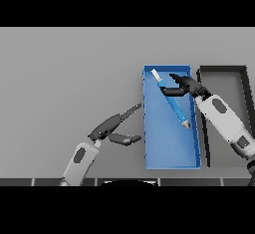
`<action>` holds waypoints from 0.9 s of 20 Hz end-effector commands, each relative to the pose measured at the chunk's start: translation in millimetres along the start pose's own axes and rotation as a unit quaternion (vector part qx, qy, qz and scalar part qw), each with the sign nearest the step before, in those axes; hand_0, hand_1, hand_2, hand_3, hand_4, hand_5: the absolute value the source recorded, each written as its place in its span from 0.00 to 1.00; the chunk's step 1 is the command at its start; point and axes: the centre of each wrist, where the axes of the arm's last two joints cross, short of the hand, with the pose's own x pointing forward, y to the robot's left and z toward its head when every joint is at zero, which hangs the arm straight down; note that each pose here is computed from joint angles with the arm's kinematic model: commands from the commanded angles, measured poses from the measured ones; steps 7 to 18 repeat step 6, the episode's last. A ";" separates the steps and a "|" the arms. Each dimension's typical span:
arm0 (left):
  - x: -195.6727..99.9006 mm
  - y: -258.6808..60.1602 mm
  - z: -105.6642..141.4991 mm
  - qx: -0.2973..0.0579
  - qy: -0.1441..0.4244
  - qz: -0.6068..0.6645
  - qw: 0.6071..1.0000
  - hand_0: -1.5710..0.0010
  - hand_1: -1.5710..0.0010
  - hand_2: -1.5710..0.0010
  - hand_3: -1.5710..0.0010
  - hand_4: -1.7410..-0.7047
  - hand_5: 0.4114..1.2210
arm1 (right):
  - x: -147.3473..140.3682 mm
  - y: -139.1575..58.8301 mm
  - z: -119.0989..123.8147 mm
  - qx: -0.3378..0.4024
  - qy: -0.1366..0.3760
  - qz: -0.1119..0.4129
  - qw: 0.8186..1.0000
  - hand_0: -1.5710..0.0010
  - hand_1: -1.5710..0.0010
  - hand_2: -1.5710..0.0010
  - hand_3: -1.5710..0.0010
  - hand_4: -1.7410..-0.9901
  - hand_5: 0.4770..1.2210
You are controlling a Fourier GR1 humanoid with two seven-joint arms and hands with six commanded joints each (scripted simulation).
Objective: Pick up the blue pipe and place it into the blue bin.
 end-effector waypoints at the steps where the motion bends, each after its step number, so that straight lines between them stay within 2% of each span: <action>1: -0.3 -0.1 0.5 -0.001 -0.003 0.000 1.000 1.00 1.00 1.00 1.00 0.78 0.10 | -2.3 -4.5 2.5 -0.002 0.002 0.007 1.000 0.98 0.99 0.99 1.00 0.86 0.32; 5: -0.9 -8.3 5.3 -0.004 -0.009 0.002 1.000 1.00 1.00 1.00 1.00 0.78 0.11 | -2.3 0.3 1.1 0.009 -0.004 0.026 1.000 0.99 0.99 0.99 1.00 0.87 0.32; 18: 1.1 -10.1 6.4 -0.006 -0.009 -0.001 1.000 1.00 1.00 1.00 1.00 0.78 0.10 | -2.3 3.5 1.4 0.015 -0.007 0.022 1.000 0.99 0.99 0.99 1.00 0.87 0.32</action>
